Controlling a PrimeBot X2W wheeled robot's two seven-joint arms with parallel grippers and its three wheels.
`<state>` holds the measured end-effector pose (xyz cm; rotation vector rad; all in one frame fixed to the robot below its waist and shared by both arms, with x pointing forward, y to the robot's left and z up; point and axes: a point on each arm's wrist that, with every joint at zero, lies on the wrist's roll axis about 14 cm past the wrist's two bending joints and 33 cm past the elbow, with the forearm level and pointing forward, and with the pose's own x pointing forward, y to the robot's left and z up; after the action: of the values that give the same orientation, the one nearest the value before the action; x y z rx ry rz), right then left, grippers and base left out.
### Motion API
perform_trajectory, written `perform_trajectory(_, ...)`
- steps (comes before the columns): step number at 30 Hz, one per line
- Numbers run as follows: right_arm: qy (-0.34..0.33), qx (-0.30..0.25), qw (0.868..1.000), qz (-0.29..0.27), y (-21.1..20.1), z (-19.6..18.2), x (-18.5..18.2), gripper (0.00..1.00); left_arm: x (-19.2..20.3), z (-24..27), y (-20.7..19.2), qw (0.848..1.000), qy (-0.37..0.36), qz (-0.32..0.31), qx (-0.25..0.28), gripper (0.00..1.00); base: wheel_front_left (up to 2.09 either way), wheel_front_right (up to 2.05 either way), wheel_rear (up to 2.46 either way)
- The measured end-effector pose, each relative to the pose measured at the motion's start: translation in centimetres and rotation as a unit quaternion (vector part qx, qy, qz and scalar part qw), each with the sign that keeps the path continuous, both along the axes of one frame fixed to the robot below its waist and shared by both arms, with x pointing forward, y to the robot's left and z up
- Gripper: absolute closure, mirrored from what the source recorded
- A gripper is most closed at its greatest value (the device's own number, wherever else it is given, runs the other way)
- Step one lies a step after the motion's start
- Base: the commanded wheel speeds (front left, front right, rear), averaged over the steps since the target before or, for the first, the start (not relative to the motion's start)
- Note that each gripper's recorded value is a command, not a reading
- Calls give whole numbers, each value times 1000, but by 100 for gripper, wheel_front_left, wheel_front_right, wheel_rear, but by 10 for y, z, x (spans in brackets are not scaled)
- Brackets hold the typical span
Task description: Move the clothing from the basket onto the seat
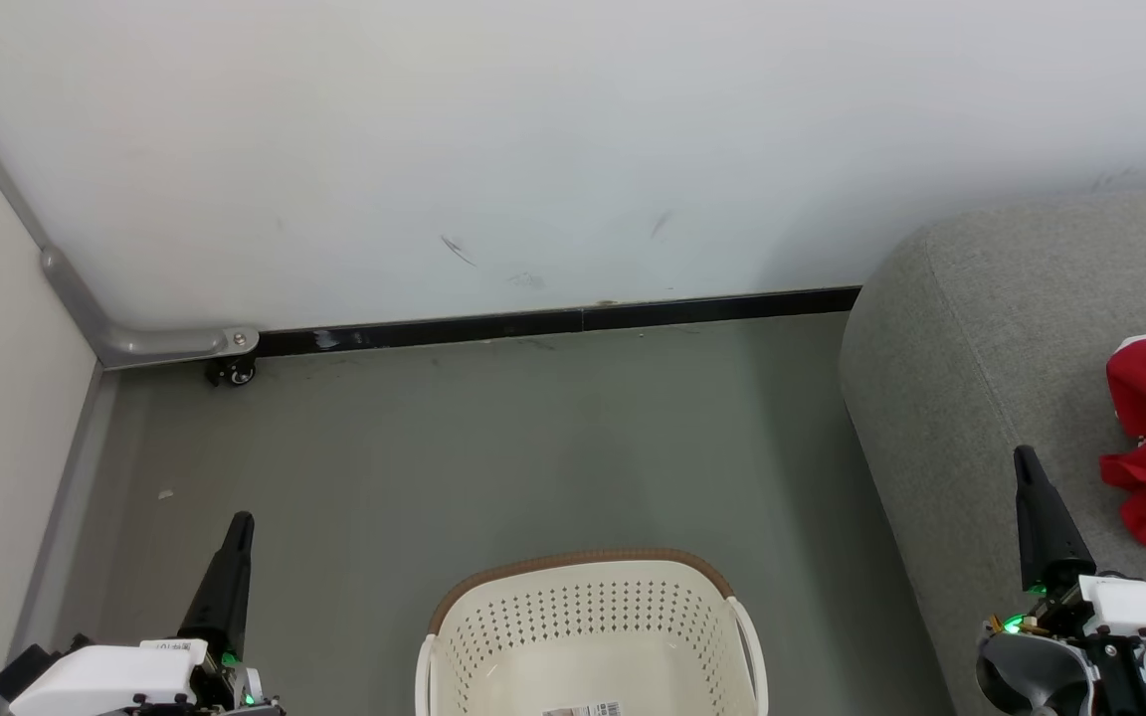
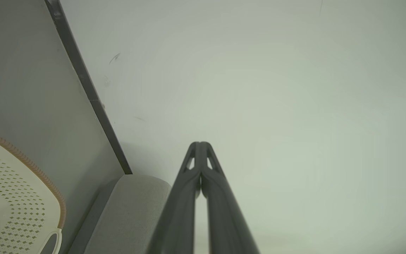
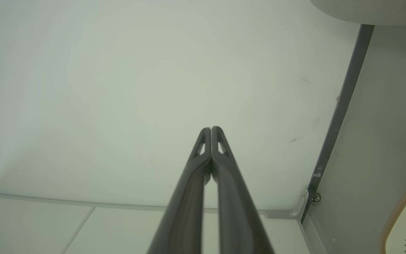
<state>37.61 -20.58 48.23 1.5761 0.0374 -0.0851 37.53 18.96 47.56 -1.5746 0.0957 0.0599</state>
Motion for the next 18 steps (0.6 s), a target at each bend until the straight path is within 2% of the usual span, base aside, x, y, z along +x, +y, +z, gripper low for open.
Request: perform_trajectory(18,0,0,1000,0,0,0,0,100,0,1,0,1000,-1,0,0,100,0,0,0)
